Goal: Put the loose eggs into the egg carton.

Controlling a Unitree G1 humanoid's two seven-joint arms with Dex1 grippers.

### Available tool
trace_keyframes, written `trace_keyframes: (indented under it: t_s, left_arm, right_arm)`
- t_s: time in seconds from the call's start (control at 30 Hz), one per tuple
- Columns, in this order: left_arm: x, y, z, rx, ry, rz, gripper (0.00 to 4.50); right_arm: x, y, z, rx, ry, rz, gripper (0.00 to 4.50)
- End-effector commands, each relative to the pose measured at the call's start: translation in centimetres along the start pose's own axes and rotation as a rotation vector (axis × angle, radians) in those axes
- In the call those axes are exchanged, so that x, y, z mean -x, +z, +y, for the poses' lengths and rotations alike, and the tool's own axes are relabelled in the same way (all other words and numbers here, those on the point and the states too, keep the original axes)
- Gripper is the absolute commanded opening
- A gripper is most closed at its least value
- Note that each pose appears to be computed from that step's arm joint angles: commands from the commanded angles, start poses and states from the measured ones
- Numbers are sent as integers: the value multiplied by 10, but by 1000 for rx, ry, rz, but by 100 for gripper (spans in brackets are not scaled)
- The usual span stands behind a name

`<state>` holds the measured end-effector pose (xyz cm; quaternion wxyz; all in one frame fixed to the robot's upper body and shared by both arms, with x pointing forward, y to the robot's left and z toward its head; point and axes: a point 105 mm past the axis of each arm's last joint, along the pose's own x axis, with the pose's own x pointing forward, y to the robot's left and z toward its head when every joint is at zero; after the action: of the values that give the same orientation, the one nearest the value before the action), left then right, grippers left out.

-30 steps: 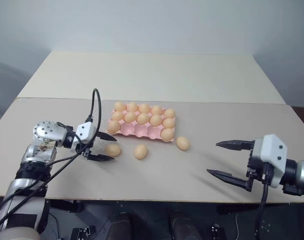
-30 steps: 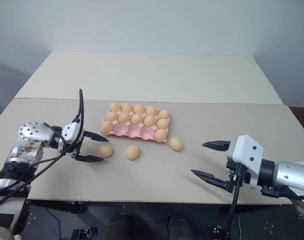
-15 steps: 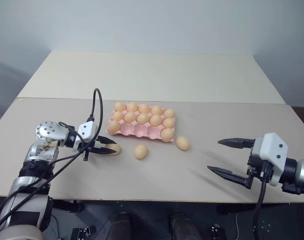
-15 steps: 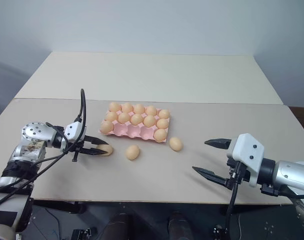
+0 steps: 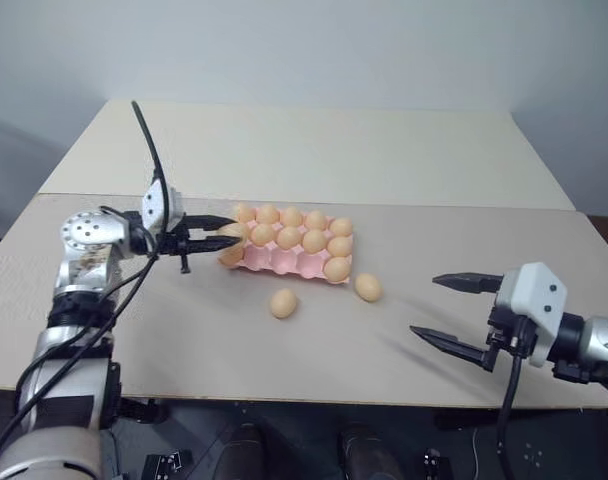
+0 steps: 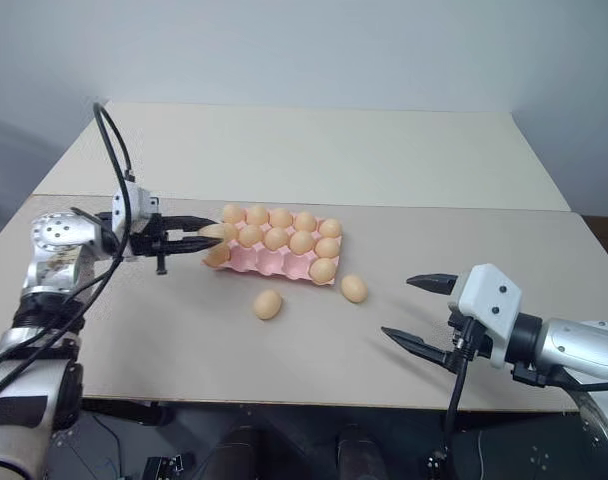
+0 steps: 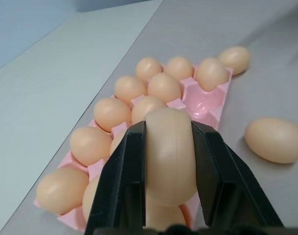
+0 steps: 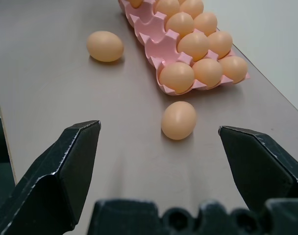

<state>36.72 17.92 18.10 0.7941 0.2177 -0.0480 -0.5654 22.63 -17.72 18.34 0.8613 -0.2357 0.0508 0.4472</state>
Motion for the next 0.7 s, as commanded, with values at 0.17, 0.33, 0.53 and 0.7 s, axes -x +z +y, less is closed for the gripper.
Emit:
trace_keyframes:
  t_s: [0.17, 0.33, 0.53, 0.7]
  left_arm:
    - [-8, -7, 7, -48, 8, 48, 108]
    - [-8, -9, 5, -32, -29, 59, 270]
    - [4, -3, 10, -49, 7, 36, 444]
    - [33, 13, 8, -68, -40, 35, 444]
  right_arm:
    - [6, 7, -1, 37, -54, -13, 450]
    - [8, 3, 1, 34, -58, 13, 450]
    - [7, 2, -1, 34, -62, 12, 450]
    - [6, 2, -3, 37, -58, 12, 450]
